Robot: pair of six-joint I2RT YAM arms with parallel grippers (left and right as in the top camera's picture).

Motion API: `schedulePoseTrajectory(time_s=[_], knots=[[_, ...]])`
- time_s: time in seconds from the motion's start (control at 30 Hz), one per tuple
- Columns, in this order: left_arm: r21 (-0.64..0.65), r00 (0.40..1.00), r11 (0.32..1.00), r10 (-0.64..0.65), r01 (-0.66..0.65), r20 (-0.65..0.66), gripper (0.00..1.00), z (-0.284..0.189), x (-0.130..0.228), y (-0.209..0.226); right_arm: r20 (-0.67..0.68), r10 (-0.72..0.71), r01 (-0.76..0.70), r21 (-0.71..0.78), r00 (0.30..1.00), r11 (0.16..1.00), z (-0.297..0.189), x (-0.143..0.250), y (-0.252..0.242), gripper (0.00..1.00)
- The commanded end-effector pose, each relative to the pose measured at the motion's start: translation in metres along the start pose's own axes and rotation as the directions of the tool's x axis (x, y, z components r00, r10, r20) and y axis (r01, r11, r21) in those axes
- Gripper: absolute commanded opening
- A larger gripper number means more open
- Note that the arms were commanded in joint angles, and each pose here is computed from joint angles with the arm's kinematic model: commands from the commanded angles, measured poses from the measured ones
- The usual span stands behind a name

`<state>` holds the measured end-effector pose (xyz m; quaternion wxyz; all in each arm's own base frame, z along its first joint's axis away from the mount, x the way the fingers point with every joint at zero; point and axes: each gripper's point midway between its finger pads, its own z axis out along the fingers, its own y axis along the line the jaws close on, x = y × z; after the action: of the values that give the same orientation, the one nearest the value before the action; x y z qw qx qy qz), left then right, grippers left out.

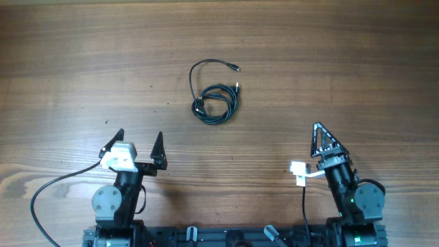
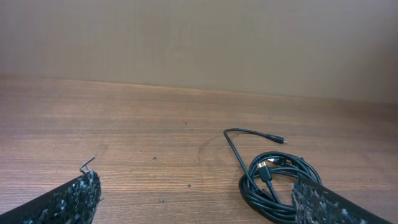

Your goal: Untangle cables

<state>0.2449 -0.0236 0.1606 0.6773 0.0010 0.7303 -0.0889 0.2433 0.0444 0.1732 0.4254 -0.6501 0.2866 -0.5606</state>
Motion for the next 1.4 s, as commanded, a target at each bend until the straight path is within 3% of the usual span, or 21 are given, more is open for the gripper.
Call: schedulePoseTrajectory(time_s=[0.0, 1.13, 1.27, 1.37], knots=[[0.008, 1.000, 1.000, 0.016, -0.016, 0.000, 1.00, 0.000, 0.002, -0.001, -0.013, -0.043, 0.043, -0.001, 0.999, 0.999, 0.000, 0.002, 0.000, 1.00], [0.008, 1.000, 1.000, 0.016, -0.016, 0.000, 1.00, 0.000, 0.002, -0.001, -0.050, -0.051, 0.052, 0.033, 0.997, 0.998, -0.001, 0.010, -0.010, 1.00], [0.008, 1.000, 1.000, 0.016, -0.016, 0.000, 1.00, 0.000, 0.002, -0.001, 0.050, -0.045, 0.043, 0.044, 0.998, 0.998, -0.001, -0.009, -0.008, 1.00], [0.008, 1.000, 1.000, 0.016, -0.016, 0.000, 1.00, 0.000, 0.002, -0.001, 0.050, -0.044, 0.042, 0.037, 0.998, 0.998, 0.000, -0.009, -0.006, 1.00]])
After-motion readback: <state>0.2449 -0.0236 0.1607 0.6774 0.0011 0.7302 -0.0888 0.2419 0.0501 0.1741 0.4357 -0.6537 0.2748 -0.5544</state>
